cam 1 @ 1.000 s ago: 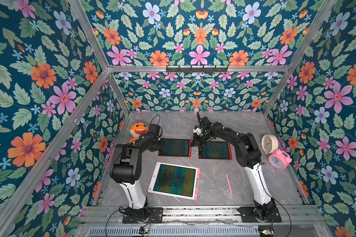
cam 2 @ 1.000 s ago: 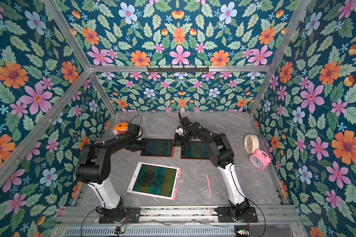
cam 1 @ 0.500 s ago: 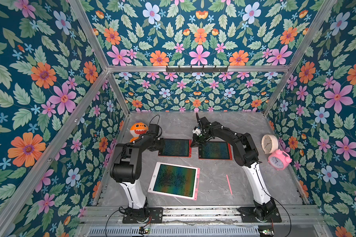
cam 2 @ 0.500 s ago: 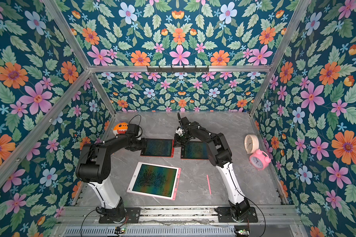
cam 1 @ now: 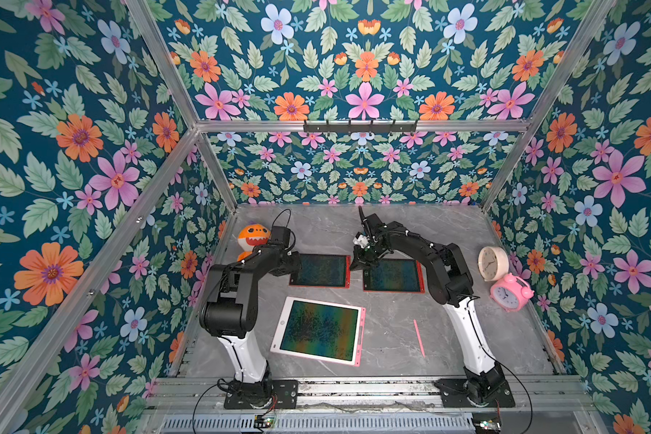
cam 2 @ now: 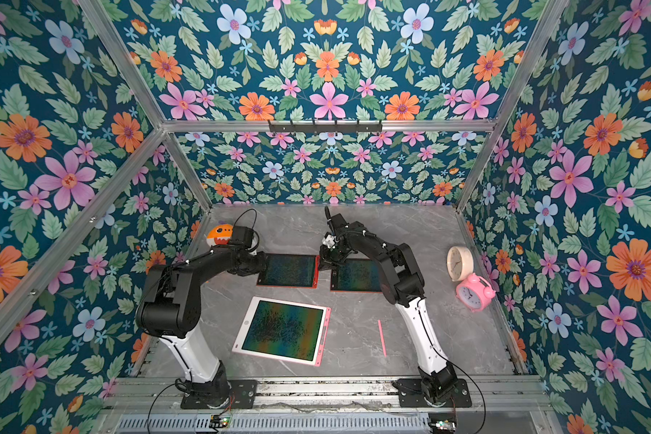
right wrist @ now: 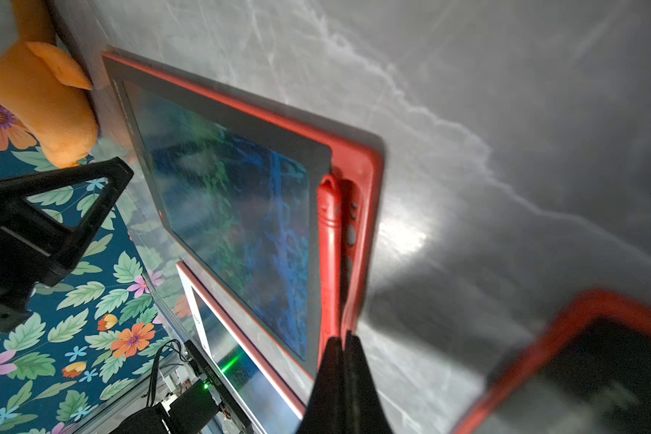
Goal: Place the stylus back onto the writing tablet
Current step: Place the stylus on the writing tablet.
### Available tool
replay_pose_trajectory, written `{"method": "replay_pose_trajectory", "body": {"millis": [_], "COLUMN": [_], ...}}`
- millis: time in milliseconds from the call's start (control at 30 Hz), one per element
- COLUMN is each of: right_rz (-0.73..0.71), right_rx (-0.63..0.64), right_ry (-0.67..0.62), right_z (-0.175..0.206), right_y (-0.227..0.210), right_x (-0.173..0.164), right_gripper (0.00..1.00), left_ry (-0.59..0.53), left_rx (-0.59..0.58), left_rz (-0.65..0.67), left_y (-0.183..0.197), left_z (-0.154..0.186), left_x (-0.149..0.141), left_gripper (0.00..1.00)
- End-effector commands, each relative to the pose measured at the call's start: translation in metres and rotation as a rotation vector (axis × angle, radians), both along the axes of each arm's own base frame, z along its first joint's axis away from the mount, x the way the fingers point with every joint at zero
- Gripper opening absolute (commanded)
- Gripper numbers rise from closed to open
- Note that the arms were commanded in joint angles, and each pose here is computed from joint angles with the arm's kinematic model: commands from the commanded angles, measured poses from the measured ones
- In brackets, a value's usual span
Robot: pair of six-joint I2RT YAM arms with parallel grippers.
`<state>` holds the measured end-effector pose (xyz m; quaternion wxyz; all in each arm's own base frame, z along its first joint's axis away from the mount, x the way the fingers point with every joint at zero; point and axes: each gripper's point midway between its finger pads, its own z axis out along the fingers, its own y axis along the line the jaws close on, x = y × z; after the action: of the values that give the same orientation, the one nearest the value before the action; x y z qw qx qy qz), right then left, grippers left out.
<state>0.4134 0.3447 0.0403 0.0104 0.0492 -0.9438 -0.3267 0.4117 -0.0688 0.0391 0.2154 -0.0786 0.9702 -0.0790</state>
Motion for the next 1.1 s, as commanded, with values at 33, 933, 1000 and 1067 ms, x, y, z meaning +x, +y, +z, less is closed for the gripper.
{"method": "replay_pose_trajectory", "body": {"millis": [33, 933, 1000, 1067], "right_rz": [-0.006, -0.088, -0.088, -0.083], "right_rx": [-0.015, -0.163, -0.188, -0.198], "right_ry": [-0.024, 0.025, 0.021, 0.024], "right_z": [0.010, -0.012, -0.015, -0.016], "right_y": [-0.002, -0.003, -0.004, -0.004], "right_x": [0.003, 0.011, 0.012, 0.011], "right_gripper": [0.06, 0.31, 0.29, 0.27], "left_ry": [-0.035, -0.052, -0.049, -0.044], "left_rx": [-0.025, -0.044, -0.047, -0.050], "left_rz": [0.010, 0.020, 0.020, 0.018], "left_y": [-0.001, -0.002, -0.002, -0.003], "left_z": [0.010, 0.013, 0.012, 0.011], "left_x": [0.008, 0.023, 0.023, 0.023], "left_gripper": [0.00, 0.00, 0.00, 0.00]}}
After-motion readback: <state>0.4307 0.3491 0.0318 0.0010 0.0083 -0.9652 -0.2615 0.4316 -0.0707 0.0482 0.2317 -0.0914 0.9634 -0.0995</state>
